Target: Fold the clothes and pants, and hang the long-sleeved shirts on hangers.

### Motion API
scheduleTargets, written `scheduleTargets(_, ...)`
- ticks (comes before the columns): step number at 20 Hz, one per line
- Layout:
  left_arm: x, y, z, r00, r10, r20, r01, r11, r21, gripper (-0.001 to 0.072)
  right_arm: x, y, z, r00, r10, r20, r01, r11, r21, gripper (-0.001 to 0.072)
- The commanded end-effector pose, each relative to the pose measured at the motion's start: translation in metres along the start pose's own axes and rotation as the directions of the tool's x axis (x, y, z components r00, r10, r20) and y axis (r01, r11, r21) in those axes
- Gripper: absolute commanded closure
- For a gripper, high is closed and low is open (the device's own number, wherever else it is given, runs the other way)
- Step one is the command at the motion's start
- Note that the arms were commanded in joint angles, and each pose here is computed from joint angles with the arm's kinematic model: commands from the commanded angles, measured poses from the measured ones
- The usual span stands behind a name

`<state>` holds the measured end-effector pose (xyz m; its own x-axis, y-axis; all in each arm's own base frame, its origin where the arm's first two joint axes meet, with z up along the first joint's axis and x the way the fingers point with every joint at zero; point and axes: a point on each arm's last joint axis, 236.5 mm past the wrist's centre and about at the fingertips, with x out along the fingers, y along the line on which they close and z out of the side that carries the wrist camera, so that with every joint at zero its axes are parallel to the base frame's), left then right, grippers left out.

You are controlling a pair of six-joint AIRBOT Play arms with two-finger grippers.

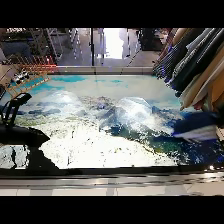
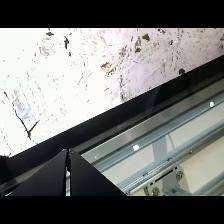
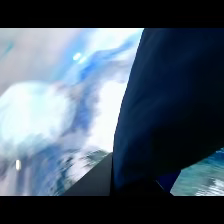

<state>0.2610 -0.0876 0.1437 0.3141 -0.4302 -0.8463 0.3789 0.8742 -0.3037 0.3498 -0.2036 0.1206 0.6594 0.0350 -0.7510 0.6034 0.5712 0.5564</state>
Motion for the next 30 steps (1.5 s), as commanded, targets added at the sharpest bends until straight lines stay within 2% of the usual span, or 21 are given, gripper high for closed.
scheduleTargets(1, -0.005, 0.004, 0.003, 0.999, 0.020, 0.027, -0.020, 1.000, -0.024, 0.0692, -0.040, -0.128, -0.014, 0.973, -0.183, 0.139, 0.145, 0.959, 0.245, 0.0705)
scheduleTargets(4, -0.005, 0.004, 0.003, 0.999, 0.020, 0.027, -0.019, 0.999, -0.042, 0.0693, -0.048, -0.205, -0.061, 0.939, -0.334, 0.083, 0.285, 0.890, 0.357, 0.0703)
scheduleTargets(8, -0.005, 0.004, 0.003, 0.999, 0.021, 0.028, -0.020, 0.999, -0.045, 0.0692, -0.061, -0.261, -0.123, 0.868, -0.482, -0.122, 0.492, 0.795, 0.355, 0.0689)
scheduleTargets(9, -0.005, 0.004, 0.003, 0.999, 0.020, 0.027, -0.019, 0.999, -0.044, 0.0692, -0.069, -0.266, -0.126, 0.847, -0.512, -0.142, 0.529, 0.782, 0.329, 0.0500)
scheduleTargets(10, -0.005, 0.004, 0.002, 0.999, 0.020, 0.025, -0.019, 0.999, -0.044, 0.0692, -0.080, -0.269, -0.122, 0.827, -0.542, -0.146, 0.559, 0.773, 0.300, 0.0158)
scheduleTargets(11, -0.005, 0.004, 0.002, 0.999, 0.020, 0.025, -0.019, 0.999, -0.045, 0.0692, -0.096, -0.269, -0.112, 0.807, -0.575, -0.135, 0.588, 0.759, 0.279, 0.0010)
scheduleTargets(14, -0.005, 0.006, 0.002, 0.999, 0.029, 0.024, -0.028, 0.999, -0.044, 0.0692, -0.147, -0.240, -0.064, 0.796, -0.604, -0.028, 0.588, 0.762, 0.270, 0.0008)
scheduleTargets(16, -0.005, 0.028, 0.002, 0.993, 0.120, 0.020, -0.119, 0.992, -0.046, 0.0692, -0.147, -0.183, -0.019, 0.873, -0.472, 0.127, 0.431, 0.866, 0.253, 0.0013)
scheduleTargets(17, -0.009, 0.053, 0.002, 0.974, 0.224, 0.018, -0.222, 0.973, -0.058, 0.0692, -0.131, -0.144, -0.005, 0.923, -0.343, 0.176, 0.303, 0.927, 0.219, 0.0060)
scheduleTargets(18, -0.021, 0.091, 0.004, 0.924, 0.381, 0.024, -0.376, 0.921, -0.105, 0.0692, -0.110, -0.103, -0.003, 0.964, -0.205, 0.171, 0.175, 0.969, 0.174, 0.0143)
scheduleTargets(19, -0.041, 0.128, 0.009, 0.843, 0.536, 0.048, -0.522, 0.836, -0.169, 0.0692, -0.089, -0.070, -0.011, 0.986, -0.104, 0.132, 0.089, 0.990, 0.112, 0.0188)
scheduleTargets(20, -0.063, 0.154, 0.018, 0.762, 0.641, 0.094, -0.606, 0.756, -0.246, 0.0692, -0.065, -0.042, -0.029, 0.998, -0.035, 0.060, 0.032, 0.999, 0.043, 0.0194)
scheduleTargets(21, -0.080, 0.167, 0.033, 0.703, 0.691, 0.169, -0.628, 0.715, -0.308, 0.0692, -0.043, -0.022, -0.051, 1.000, -0.007, -0.015, 0.006, 1.000, -0.025, 0.0203)
scheduleTargets(22, -0.094, 0.173, 0.052, 0.658, 0.706, 0.261, -0.616, 0.704, -0.352, 0.0692, -0.021, -0.006, -0.071, 0.997, 0.008, -0.072, -0.014, 0.996, -0.086, 0.0248)
scheduleTargets(23, -0.103, 0.174, 0.069, 0.622, 0.708, 0.334, -0.605, 0.705, -0.369, 0.0693, 0.001, 0.012, -0.091, 0.993, 0.022, -0.115, -0.039, 0.988, -0.150, 0.0384)
scheduleTargets(24, -0.109, 0.173, 0.079, 0.598, 0.707, 0.377, -0.604, 0.707, -0.368, 0.0692, 0.019, 0.028, -0.106, 0.992, 0.029, -0.124, -0.056, 0.974, -0.220, 0.0581)
scheduleTargets(25, -0.111, 0.173, 0.083, 0.587, 0.706, 0.396, -0.604, 0.708, -0.367, 0.0691, 0.031, 0.043, -0.109, 0.995, 0.035, -0.093, -0.061, 0.955, -0.291, 0.0704)
scheduleTargets(28, -0.113, 0.173, 0.086, 0.581, 0.705, 0.406, -0.603, 0.708, -0.367, 0.0691, 0.039, 0.102, -0.072, 0.976, 0.151, 0.156, -0.065, 0.889, -0.453, 0.0692)
scheduleTargets(29, -0.113, 0.173, 0.086, 0.581, 0.705, 0.406, -0.603, 0.708, -0.367, 0.0691, 0.036, 0.117, -0.059, 0.954, 0.198, 0.225, -0.073, 0.881, -0.468, 0.0623)
scheduleTargets(30, -0.113, 0.173, 0.086, 0.581, 0.705, 0.406, -0.603, 0.708, -0.367, 0.0691, 0.031, 0.130, -0.048, 0.930, 0.237, 0.283, -0.078, 0.875, -0.478, 0.0490)
